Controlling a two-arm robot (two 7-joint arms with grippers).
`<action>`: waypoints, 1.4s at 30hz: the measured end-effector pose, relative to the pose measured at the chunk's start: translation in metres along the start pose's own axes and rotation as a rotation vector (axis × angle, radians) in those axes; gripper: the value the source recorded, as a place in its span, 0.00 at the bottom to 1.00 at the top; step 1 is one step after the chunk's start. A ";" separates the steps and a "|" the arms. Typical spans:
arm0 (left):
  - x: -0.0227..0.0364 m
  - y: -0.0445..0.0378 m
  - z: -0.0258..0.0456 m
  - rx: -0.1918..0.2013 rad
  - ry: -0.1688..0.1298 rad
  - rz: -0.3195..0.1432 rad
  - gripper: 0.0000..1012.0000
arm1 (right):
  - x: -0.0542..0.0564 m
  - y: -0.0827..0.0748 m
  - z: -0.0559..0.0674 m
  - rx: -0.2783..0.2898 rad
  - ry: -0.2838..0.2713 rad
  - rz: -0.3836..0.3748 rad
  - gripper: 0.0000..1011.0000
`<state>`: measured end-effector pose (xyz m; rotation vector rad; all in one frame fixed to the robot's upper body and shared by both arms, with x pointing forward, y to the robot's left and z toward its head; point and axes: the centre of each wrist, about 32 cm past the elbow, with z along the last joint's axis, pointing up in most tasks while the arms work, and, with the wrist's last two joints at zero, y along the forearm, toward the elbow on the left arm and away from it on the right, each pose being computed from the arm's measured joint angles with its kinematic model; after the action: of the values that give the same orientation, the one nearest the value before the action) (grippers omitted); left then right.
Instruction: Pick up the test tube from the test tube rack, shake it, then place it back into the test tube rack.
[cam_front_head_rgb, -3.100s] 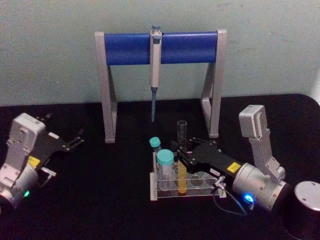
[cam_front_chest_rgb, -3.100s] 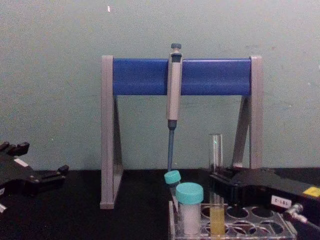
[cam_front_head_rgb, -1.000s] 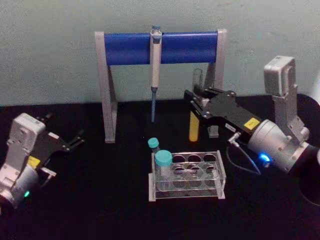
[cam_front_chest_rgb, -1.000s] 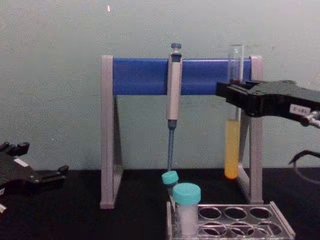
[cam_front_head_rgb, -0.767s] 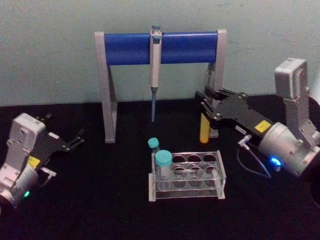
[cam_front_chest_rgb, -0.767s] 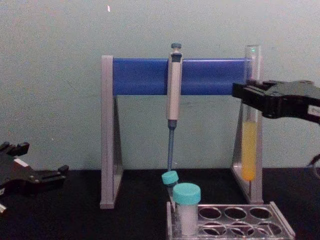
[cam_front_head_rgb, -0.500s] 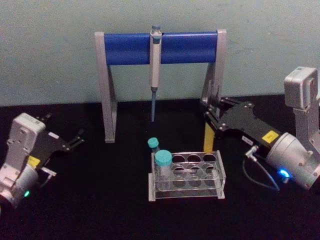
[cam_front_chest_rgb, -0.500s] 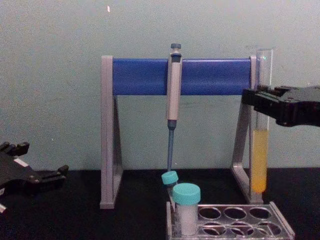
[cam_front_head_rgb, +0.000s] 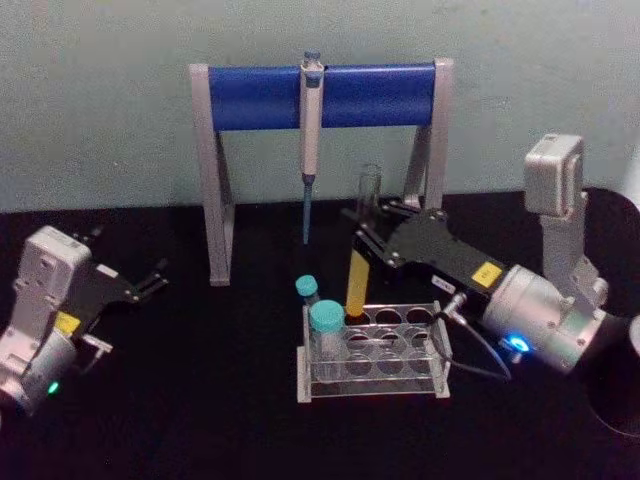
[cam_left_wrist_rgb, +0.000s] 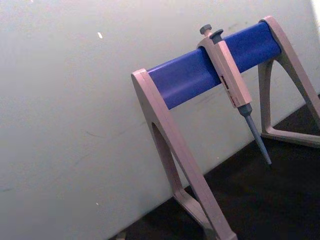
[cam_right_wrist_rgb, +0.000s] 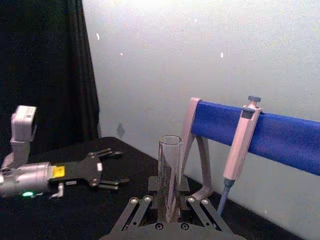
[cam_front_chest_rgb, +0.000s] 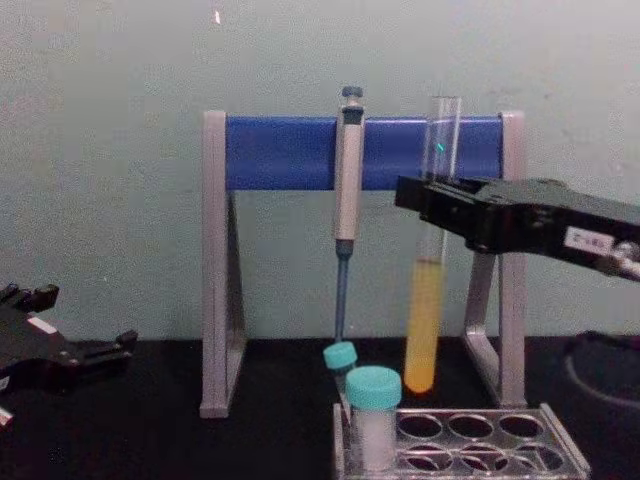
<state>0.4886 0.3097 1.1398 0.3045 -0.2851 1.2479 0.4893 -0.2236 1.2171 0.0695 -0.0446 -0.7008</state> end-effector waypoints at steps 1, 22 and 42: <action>0.0000 0.0000 0.0000 0.000 0.000 0.000 0.99 | 0.002 0.004 -0.002 0.006 -0.005 -0.003 0.23; 0.0000 0.0000 0.0000 0.000 0.000 0.000 0.99 | 0.016 0.005 -0.005 0.030 -0.048 -0.102 0.23; 0.0000 0.0000 0.0000 0.000 0.000 0.000 0.99 | 0.017 -0.021 -0.002 0.004 -0.064 -0.187 0.23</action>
<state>0.4886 0.3097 1.1398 0.3045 -0.2850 1.2480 0.4886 -0.2503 1.2136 0.0551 -0.1021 -0.8895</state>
